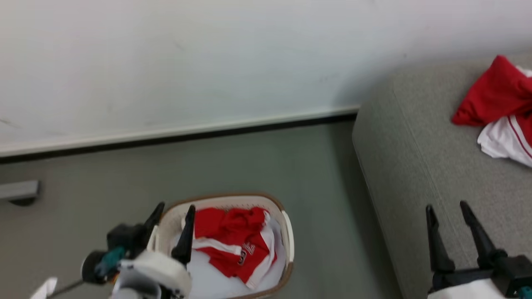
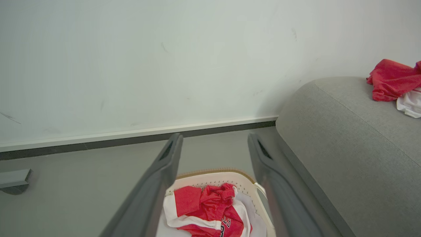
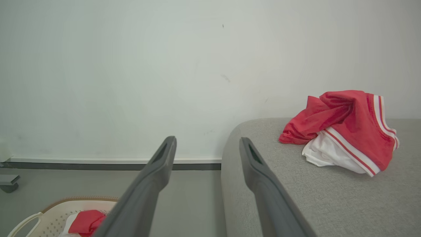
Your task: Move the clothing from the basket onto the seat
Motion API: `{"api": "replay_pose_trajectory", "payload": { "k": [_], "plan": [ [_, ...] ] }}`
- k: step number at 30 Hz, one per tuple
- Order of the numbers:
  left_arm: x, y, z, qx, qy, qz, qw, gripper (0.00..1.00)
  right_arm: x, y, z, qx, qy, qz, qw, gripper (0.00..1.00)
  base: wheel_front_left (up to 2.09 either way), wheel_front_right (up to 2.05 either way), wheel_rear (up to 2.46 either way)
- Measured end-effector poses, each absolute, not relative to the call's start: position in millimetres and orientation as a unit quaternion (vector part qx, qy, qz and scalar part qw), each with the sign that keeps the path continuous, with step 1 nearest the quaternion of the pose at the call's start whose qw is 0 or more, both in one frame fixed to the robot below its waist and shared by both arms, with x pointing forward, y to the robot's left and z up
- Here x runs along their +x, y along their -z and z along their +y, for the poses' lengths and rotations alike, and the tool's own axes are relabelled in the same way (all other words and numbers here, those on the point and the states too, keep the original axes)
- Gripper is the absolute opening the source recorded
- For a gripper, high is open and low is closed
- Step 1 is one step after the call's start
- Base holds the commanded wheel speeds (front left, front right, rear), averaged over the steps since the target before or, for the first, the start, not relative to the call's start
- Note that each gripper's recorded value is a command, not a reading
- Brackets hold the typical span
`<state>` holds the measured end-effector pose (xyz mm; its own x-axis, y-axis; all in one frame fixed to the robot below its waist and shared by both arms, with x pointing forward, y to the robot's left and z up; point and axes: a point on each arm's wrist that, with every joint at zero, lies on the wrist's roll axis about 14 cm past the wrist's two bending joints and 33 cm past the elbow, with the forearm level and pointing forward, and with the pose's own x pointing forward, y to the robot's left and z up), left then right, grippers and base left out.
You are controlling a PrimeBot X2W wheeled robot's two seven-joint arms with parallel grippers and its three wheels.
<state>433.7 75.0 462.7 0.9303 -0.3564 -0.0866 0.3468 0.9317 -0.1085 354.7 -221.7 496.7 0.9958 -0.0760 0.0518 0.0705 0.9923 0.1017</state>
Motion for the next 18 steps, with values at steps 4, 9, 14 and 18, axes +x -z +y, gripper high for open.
{"api": "replay_pose_trajectory", "payload": {
  "k": [4,9,14,18],
  "plan": [
    [463.7,-435.9,49.1,-0.017,0.222,0.109,0.969,1.0,373.3,-502.1,-235.4,0.044,0.053,-0.037,0.997,1.0,0.0,0.0,0.0],
    [486.3,-379.9,21.3,0.03,0.273,0.202,0.94,1.0,395.5,-496.5,-249.5,0.039,0.07,-0.033,0.996,1.0,0.0,0.0,0.0],
    [503.7,-326.0,2.2,0.051,0.303,0.276,0.911,1.0,414.7,-488.4,-261.1,0.036,0.082,-0.028,0.996,1.0,0.0,0.0,0.0],
    [511.6,-281.0,-7.5,0.077,0.322,0.327,0.885,1.0,426.1,-478.6,-269.7,0.028,0.091,-0.019,0.995,1.0,0.0,0.0,0.0]
  ]
}}
